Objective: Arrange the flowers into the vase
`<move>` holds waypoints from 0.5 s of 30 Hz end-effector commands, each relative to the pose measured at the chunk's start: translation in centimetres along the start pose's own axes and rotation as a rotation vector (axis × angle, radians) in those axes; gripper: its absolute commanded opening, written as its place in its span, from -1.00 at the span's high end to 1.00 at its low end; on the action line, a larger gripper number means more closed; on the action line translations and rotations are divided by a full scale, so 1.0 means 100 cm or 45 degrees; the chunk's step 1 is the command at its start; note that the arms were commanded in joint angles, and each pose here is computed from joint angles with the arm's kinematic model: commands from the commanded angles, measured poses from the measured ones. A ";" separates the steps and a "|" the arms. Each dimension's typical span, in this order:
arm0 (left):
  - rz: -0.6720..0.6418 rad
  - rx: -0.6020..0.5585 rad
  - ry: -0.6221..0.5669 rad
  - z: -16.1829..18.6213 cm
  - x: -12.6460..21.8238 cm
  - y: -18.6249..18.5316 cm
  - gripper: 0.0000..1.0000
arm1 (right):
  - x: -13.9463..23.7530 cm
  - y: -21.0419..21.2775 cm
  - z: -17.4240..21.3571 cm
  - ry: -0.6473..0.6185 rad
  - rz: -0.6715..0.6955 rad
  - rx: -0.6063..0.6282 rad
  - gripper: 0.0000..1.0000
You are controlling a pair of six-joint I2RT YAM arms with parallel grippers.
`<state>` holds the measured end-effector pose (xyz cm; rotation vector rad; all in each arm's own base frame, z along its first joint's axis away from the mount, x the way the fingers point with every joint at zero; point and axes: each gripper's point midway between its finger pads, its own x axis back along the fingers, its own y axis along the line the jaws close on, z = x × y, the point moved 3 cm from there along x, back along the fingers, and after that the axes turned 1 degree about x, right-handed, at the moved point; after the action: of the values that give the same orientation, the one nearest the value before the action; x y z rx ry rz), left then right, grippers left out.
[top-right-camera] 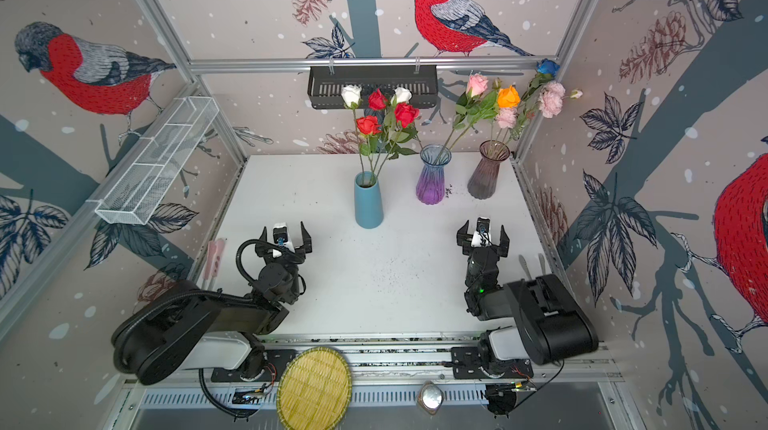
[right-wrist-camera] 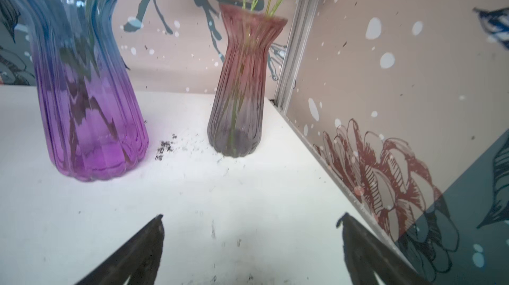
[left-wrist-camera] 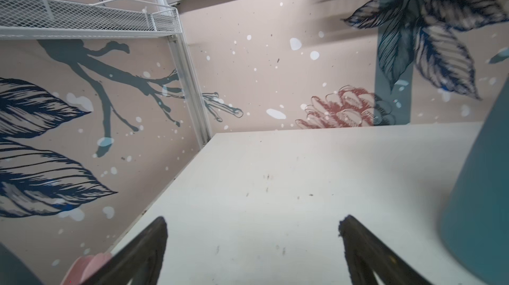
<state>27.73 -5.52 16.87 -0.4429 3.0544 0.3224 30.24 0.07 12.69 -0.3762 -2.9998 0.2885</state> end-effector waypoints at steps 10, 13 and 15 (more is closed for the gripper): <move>-0.228 0.169 -0.036 0.019 -0.027 0.055 -0.96 | -0.019 -0.011 -0.013 -0.050 0.015 -0.181 -0.99; -0.218 0.199 0.002 0.022 -0.043 0.058 -0.96 | -0.025 -0.008 -0.012 -0.030 -0.012 -0.178 -0.99; -0.145 0.242 0.079 0.032 -0.056 0.058 -0.96 | -0.038 -0.005 -0.008 0.039 -0.082 -0.190 -0.99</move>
<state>30.20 2.45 14.48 -0.7712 3.0635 0.2227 32.91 -1.42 13.89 -0.3772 -3.0433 0.1039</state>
